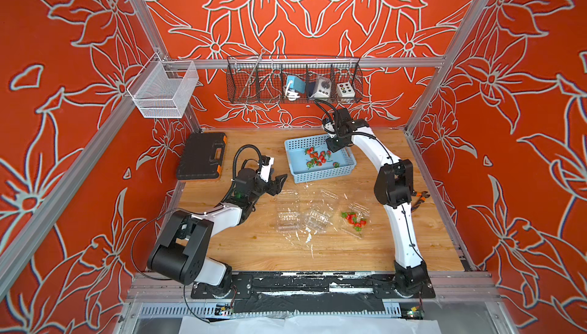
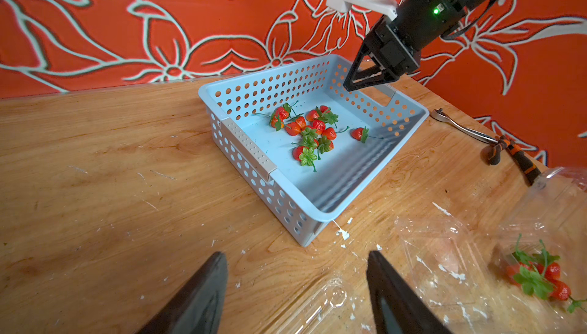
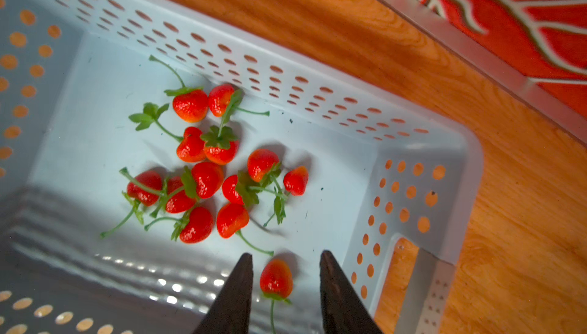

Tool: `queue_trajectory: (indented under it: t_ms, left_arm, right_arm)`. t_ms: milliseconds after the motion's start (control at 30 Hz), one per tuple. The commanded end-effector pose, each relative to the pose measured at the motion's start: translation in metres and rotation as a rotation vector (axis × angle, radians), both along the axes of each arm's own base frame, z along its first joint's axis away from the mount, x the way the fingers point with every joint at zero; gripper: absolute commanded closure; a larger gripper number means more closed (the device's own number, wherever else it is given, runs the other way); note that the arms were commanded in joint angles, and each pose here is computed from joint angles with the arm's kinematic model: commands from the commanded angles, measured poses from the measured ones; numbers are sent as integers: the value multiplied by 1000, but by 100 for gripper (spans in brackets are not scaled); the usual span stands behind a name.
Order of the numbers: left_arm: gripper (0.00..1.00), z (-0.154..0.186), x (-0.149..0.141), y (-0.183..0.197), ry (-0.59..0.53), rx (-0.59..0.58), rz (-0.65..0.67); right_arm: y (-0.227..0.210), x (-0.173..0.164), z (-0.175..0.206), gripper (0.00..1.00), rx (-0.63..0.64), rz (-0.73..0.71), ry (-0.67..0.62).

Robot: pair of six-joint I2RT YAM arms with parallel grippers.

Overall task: Pack strawberries into containers
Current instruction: Pick up the strawberry from the basket.

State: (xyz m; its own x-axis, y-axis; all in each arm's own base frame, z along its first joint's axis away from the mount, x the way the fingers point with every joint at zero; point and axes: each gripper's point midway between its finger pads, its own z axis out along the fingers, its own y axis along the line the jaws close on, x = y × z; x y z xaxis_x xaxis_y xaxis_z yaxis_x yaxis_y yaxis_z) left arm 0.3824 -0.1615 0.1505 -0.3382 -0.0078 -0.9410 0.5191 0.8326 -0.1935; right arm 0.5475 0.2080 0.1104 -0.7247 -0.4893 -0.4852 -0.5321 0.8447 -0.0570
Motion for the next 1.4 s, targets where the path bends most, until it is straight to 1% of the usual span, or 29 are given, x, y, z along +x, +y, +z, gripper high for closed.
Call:
queue_trajectory:
  t_ms: [0,200,333,733,967,1133,1367]
  left_arm:
    - [31,14,3,-3,-46,0,-10]
    - [31,11,4,-2,-41,8,-7]
    - [31,11,4,-2,-40,11,-7]
    - [31,10,4,-2,-36,12,-7]
    - [31,11,4,-2,-40,16,-3]
    - [31,10,4,-1,-38,14,-3]
    - [31,12,4,-1,-44,14,-2]
  right_arm:
    - [-2,16,-20,58,8,-72,5]
    - [1,34,-37,57,49,-152,8]
    - [5,35,-48,57,74,-169,25]
    - [-2,31,-75,58,38,-186,77]
    - [-1,31,-76,68,45,-186,83]
    - [0,31,-63,79,57,-182,67]
    - [0,26,-31,87,85,-171,27]
